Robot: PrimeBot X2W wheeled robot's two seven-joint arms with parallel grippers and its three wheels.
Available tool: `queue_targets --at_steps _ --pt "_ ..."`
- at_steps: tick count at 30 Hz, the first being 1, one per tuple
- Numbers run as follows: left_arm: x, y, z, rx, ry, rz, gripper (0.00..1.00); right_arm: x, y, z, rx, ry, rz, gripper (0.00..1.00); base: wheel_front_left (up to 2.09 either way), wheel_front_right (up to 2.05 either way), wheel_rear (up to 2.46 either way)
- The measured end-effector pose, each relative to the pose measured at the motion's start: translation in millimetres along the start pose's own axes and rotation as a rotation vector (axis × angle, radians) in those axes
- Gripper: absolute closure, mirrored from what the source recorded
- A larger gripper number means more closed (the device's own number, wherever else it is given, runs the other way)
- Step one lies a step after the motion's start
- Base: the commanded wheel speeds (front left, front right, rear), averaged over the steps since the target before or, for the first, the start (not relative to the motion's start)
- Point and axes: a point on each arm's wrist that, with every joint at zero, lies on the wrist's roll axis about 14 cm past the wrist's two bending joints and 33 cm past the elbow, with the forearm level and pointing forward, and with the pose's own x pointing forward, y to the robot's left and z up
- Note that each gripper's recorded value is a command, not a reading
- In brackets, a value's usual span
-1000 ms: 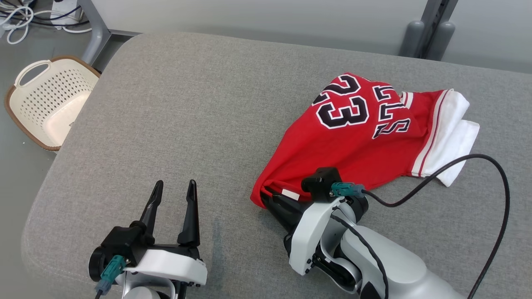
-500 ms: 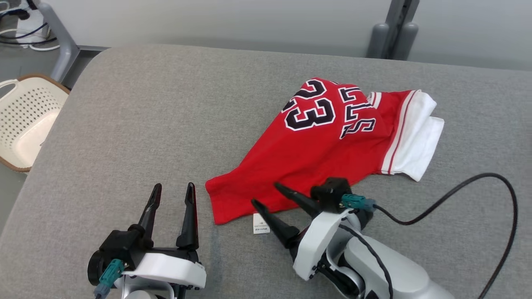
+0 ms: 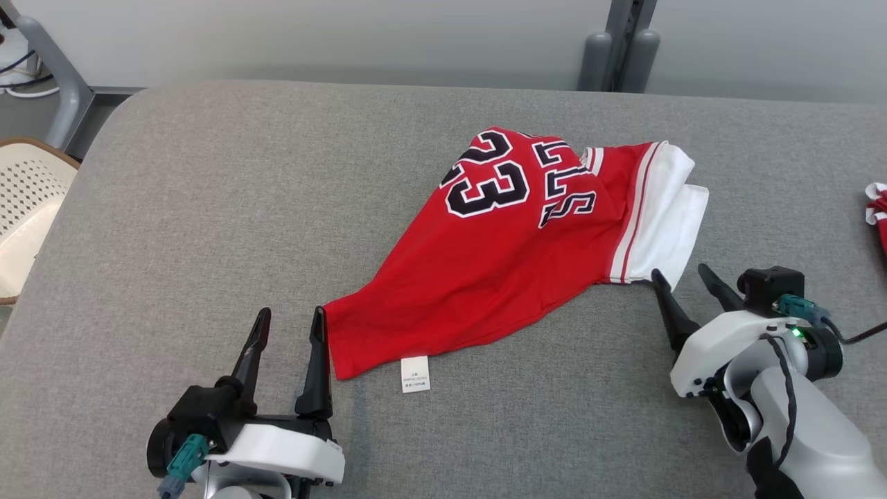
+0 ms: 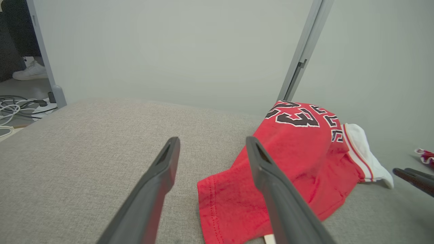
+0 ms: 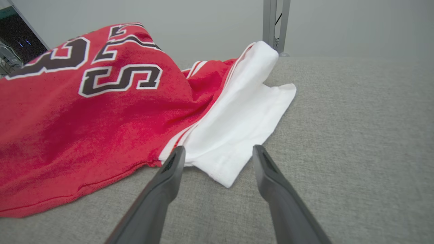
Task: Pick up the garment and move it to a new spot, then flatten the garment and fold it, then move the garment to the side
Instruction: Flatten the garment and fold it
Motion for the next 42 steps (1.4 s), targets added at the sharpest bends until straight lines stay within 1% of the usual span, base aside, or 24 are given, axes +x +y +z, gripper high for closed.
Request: queue_targets --at_steps 2,9,10,11,12,13,14,15,16,17,20,25,30,35,37,42 --pt "-1 2 -2 0.001 0.007 0.006 0.00 3 -18 -7 -0.008 0.038 -0.059 0.00 0.00 0.00 0.00" --pt "-4 10 -5 0.006 0.016 0.028 0.00 14 -16 -21 -0.060 0.136 -0.064 0.00 0.00 0.00 0.00" --pt "-5 11 -5 0.007 0.017 0.031 0.00 14 -17 -26 -0.061 0.157 -0.069 0.06 0.00 0.00 0.00" --pt "-5 12 -5 0.007 0.018 0.034 0.00 13 -18 -30 -0.059 0.176 -0.076 0.24 0.00 0.00 0.00" --pt "-6 12 -5 0.007 0.018 0.036 0.00 13 -19 -32 -0.058 0.191 -0.083 0.51 0.00 0.00 0.00" --pt "-6 13 -5 0.007 0.017 0.037 0.00 13 -21 -32 -0.054 0.195 -0.089 0.57 0.00 0.00 0.00" --pt "-6 13 -4 0.007 0.017 0.038 0.00 14 -21 -32 -0.044 0.195 -0.095 0.69 0.00 0.00 0.00" --pt "-6 13 -4 0.007 0.016 0.038 0.00 14 -21 -32 -0.035 0.199 -0.098 0.81 0.00 0.00 0.00" --pt "-6 13 -4 0.007 0.015 0.039 0.00 14 -19 -32 -0.029 0.200 -0.098 0.98 0.00 0.00 0.00" --pt "-6 13 -4 0.007 0.015 0.039 0.00 14 -18 -32 -0.031 0.198 -0.098 1.00 0.00 0.00 0.00" --pt "-5 12 -4 0.007 0.014 0.033 0.00 12 -19 -28 -0.019 0.173 -0.108 1.00 0.00 0.00 0.00" --pt "-3 3 -7 0.007 0.021 0.005 0.00 4 -30 -16 0.025 0.090 -0.153 1.00 0.00 0.00 0.00" --pt "2 -10 -11 0.008 0.030 -0.038 0.00 -19 -45 -17 0.078 0.028 -0.211 1.00 0.00 0.00 0.00" --pt "10 -24 -12 0.010 0.030 -0.079 0.00 -52 -58 -22 0.123 -0.036 -0.271 1.00 0.00 0.00 0.00" --pt "12 -28 -12 0.010 0.029 -0.093 0.00 -65 -56 -28 0.156 -0.053 -0.276 1.00 0.00 0.00 0.00" --pt "18 -37 -11 0.016 0.023 -0.124 0.00 -90 -35 -42 0.228 -0.070 -0.247 1.00 0.00 0.00 0.00"
